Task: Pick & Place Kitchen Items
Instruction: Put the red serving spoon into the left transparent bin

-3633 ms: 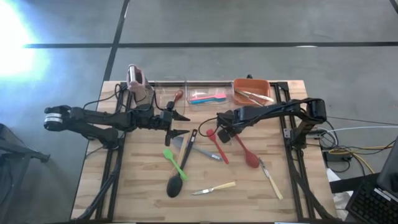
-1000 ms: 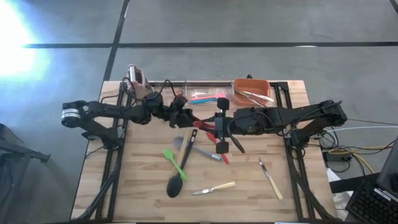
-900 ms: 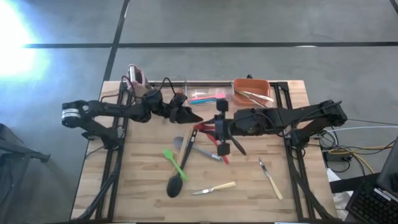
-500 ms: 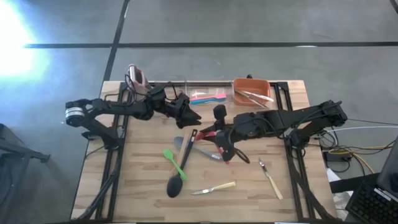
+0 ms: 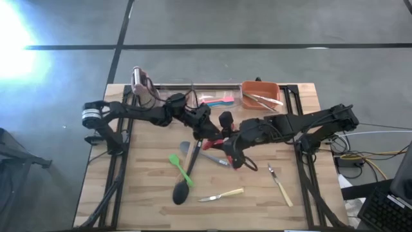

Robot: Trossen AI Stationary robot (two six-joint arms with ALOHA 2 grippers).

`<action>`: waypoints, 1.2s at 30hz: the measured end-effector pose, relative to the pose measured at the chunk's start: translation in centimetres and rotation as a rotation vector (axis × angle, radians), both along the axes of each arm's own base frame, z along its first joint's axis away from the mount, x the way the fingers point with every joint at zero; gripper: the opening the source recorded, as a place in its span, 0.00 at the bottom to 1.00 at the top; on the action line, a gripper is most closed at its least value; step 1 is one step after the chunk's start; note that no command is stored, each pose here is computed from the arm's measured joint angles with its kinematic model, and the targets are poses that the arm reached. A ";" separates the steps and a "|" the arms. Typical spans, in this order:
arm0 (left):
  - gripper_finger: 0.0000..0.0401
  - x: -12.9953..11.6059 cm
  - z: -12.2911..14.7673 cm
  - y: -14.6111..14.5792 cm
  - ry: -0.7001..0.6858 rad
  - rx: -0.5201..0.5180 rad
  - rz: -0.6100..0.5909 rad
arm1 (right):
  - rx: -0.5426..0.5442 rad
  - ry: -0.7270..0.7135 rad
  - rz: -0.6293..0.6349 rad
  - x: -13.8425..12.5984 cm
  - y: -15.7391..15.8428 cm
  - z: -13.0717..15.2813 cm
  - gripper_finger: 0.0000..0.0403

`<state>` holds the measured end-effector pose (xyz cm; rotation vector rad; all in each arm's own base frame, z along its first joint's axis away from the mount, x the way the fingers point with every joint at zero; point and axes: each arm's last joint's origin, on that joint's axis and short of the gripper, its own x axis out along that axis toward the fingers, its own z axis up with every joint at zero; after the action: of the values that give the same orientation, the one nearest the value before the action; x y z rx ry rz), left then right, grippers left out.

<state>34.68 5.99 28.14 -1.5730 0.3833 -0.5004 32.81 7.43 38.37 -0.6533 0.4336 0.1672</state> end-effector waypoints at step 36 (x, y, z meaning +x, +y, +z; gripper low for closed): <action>0.14 3.6 -1.2 -0.7 0.036 0.024 -0.107 | 0.032 0.123 0.029 1.1 0.4 -2.4 0.18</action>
<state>38.26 5.25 26.90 -1.5458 0.5016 -0.5486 33.92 7.86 36.01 -0.6203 0.5389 0.2423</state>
